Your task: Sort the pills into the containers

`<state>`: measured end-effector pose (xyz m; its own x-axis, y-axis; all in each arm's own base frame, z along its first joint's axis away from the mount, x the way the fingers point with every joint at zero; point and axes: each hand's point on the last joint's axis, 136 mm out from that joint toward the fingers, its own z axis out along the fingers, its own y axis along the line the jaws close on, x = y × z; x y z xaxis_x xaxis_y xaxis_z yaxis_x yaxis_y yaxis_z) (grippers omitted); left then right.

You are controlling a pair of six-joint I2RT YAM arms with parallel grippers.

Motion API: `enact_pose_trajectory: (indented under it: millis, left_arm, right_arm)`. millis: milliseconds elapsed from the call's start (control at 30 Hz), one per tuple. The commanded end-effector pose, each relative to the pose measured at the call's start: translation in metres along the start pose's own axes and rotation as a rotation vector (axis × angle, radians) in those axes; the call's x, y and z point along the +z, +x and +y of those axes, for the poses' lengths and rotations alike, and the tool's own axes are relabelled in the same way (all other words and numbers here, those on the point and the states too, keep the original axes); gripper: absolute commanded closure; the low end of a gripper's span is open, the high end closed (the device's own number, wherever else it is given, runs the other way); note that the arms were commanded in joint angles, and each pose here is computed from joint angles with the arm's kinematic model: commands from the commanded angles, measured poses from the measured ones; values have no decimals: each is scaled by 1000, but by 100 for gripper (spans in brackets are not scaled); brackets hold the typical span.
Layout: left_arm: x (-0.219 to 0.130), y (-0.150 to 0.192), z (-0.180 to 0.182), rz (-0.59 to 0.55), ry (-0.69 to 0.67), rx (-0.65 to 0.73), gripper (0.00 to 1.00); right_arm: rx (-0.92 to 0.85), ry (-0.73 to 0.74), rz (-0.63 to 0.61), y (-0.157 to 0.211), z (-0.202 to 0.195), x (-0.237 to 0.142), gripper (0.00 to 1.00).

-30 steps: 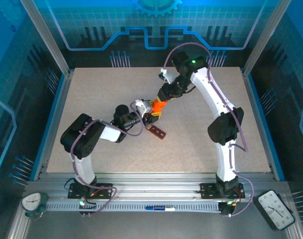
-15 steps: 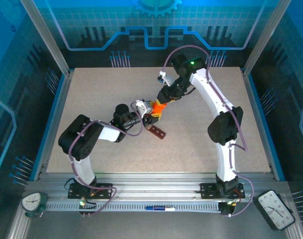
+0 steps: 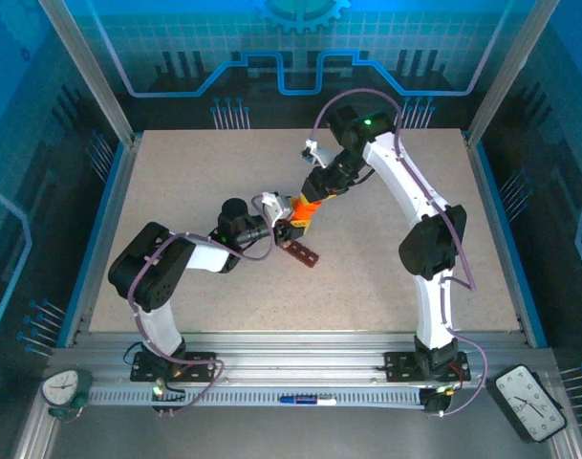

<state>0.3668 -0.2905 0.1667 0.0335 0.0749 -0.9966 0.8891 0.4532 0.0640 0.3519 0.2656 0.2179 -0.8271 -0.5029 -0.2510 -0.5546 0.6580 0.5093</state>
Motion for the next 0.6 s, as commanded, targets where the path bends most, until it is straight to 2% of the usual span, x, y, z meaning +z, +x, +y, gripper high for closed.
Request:
enact_pose_trajectory:
  millis: [0, 300, 567]
  left_arm:
    - [-5, -64, -6, -166, 25, 138, 100]
    - [-5, -70, -1, -184, -8, 133, 100]
    - [-5, -67, -1, -179, -13, 131, 100]
  right_arm:
    - [-1, -28, 45, 7, 15, 10, 58]
    - [122, -80, 38, -2, 17, 30, 57]
    - [127, -88, 27, -3, 22, 33, 52]
